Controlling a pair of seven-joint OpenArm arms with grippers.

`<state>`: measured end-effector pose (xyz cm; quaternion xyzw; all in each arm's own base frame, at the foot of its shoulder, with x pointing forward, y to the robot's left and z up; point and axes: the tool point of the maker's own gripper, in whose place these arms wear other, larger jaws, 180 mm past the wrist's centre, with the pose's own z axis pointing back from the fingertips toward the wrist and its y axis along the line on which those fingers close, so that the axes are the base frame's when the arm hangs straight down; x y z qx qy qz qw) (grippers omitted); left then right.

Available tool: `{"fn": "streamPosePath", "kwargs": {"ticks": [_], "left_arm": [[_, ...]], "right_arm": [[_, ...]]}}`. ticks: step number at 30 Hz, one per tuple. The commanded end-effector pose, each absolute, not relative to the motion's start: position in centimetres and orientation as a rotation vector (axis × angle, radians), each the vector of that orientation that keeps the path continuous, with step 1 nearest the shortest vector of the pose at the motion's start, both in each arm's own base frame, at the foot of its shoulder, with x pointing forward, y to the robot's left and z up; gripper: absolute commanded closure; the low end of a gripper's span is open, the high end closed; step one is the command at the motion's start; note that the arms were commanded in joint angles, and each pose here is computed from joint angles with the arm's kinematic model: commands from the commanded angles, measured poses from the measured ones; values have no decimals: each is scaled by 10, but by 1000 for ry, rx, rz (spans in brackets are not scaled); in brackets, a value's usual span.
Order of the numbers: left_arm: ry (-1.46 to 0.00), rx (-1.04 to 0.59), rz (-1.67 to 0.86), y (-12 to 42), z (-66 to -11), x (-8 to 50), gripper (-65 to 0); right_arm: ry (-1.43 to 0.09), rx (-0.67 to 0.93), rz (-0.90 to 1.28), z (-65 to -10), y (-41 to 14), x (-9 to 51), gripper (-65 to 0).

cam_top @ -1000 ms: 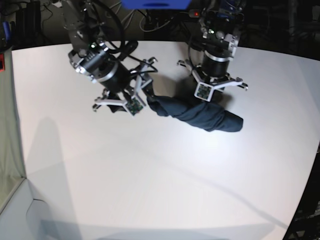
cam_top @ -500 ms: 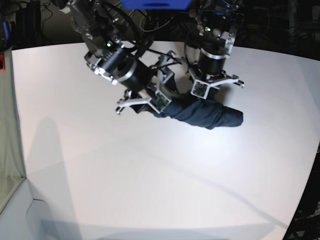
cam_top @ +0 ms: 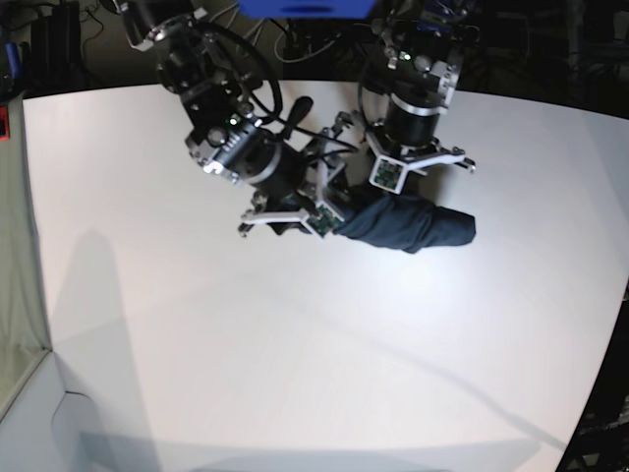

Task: Layout the t-shirt on the table in an organized manner, then fold the t-shirt properly
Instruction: 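Regrasp the shirt edge with both grippers close together, then release the left gripper and lift the shirt with the right gripper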

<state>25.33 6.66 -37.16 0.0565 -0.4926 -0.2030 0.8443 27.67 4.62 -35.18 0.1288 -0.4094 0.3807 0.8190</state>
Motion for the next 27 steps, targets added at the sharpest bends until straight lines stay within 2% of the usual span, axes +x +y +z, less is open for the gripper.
{"fn": "streamPosePath", "kwargs": {"ticks": [1,6,8,10,13,14,27], "left_arm": [[-1071,117,-421,65,-363,258,-6],[-1072,118,-421,65,-363,258,-6],[-1072,118,-421,65,-363,258,-6],[-1072,118,-421,65,-363,258,-6],[-1071,123,-417,67,-363,259,-6],[-1071,125,-415,68,-363,259,-6],[-1129,215,-356,104,-341,281,-6]], "right_arm": [[-915,291,813,-341,51,284,-317],[-886,282,816,-352,50,289,-314],[-873,276,818,-356,49,292,-285],[-859,275,819,-361,48,291,-212],[-860,270,820,-361,48,294,-14],[-860,268,818,-361,47,295,0],[-871,193,733,-360,4,315,0]]}}
